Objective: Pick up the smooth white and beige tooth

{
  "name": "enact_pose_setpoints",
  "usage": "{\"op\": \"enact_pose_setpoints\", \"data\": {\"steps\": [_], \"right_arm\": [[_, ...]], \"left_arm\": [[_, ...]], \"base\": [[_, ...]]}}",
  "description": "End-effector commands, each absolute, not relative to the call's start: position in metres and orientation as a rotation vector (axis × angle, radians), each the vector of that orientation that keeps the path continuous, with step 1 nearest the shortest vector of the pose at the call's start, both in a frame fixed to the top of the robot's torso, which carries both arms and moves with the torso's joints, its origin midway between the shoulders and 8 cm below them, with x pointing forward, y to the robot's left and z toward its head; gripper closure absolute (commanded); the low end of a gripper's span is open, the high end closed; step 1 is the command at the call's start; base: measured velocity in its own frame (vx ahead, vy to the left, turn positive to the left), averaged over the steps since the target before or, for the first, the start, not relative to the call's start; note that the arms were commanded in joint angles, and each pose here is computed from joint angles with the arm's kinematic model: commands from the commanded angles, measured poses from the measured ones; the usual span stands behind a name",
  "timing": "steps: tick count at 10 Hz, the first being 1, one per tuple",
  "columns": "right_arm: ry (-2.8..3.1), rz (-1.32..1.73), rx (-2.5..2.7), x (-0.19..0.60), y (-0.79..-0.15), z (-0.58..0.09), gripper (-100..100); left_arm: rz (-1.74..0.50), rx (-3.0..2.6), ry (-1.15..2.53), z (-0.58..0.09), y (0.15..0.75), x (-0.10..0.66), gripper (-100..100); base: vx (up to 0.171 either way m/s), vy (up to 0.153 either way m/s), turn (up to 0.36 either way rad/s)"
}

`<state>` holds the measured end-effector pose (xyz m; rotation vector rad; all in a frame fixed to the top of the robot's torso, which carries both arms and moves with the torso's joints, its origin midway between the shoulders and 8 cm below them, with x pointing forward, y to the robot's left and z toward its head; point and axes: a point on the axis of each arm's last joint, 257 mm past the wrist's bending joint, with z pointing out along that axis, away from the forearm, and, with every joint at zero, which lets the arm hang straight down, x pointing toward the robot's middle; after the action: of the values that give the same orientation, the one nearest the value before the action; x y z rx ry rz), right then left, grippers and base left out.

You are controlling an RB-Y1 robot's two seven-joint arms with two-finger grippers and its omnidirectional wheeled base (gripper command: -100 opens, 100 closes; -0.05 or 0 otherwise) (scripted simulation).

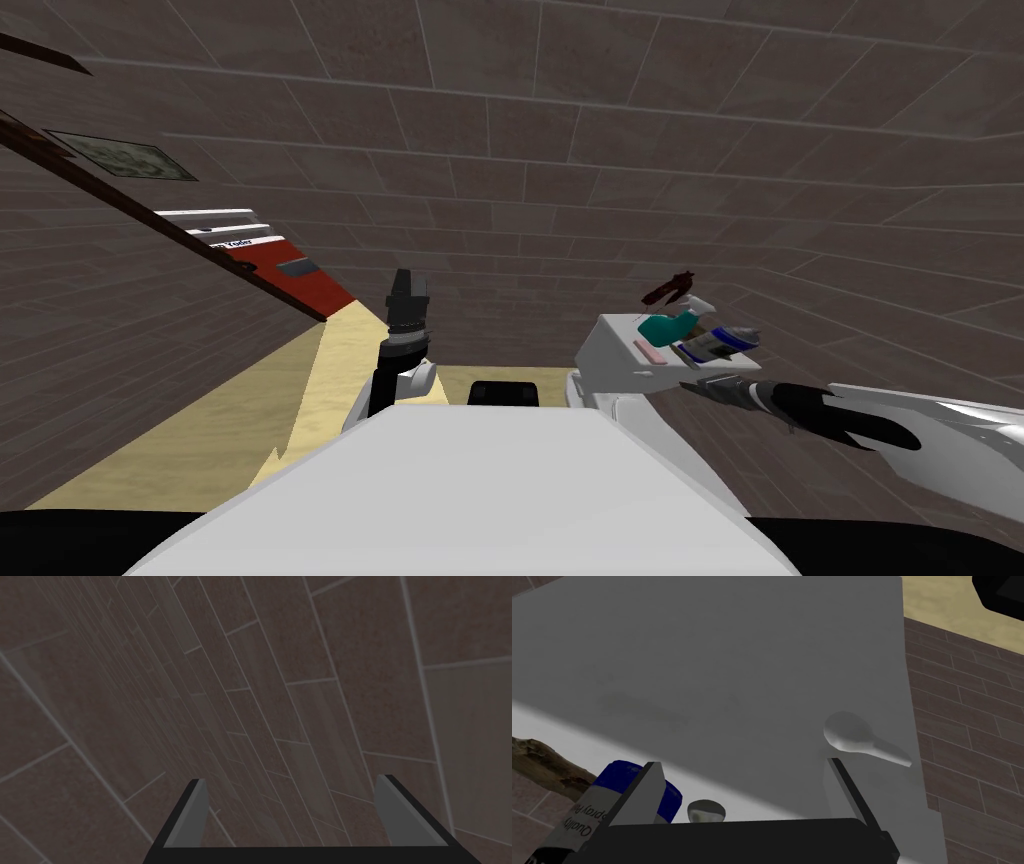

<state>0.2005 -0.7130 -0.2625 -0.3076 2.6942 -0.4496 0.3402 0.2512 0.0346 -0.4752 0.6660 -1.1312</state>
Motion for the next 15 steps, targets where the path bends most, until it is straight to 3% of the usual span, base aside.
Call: {"op": "enact_pose_setpoints", "data": {"steps": [1, 5, 6, 7, 10, 11, 15], "right_arm": [[2.704, -0.517, -0.315, 0.197, -0.727, -0.249, -100], [2.707, -0.543, -0.318, 0.197, -0.734, -0.242, -100], [2.707, -0.545, -0.322, 0.196, -0.734, -0.242, 0], [2.710, -0.546, -0.314, 0.192, -0.736, -0.250, -100], [2.712, -0.545, -0.304, 0.187, -0.736, -0.257, -100], [2.714, -0.545, -0.306, 0.186, -0.736, -0.258, 100], [2.713, -0.549, -0.305, 0.187, -0.737, -0.257, 100]], "left_arm": [[-1.131, -0.475, 0.666, 0.035, 0.251, 0.340, 0], [-1.131, -0.475, 0.666, 0.035, 0.251, 0.340, 0], [-1.131, -0.475, 0.666, 0.035, 0.251, 0.340, 0], [-1.131, -0.475, 0.666, 0.035, 0.251, 0.340, 0], [-1.131, -0.475, 0.666, 0.035, 0.251, 0.340, 0], [-1.131, -0.475, 0.666, 0.035, 0.251, 0.340, 0], [-1.131, -0.475, 0.666, 0.035, 0.251, 0.340, 0]], "base": [[0.058, 0.005, 0.112], [0.016, 0.008, 0.023], [0.000, 0.000, 0.000], [0.019, -0.016, 0.041], [0.031, -0.023, 0.034], [0.000, 0.000, 0.000], [0.000, 0.000, 0.000]]}}
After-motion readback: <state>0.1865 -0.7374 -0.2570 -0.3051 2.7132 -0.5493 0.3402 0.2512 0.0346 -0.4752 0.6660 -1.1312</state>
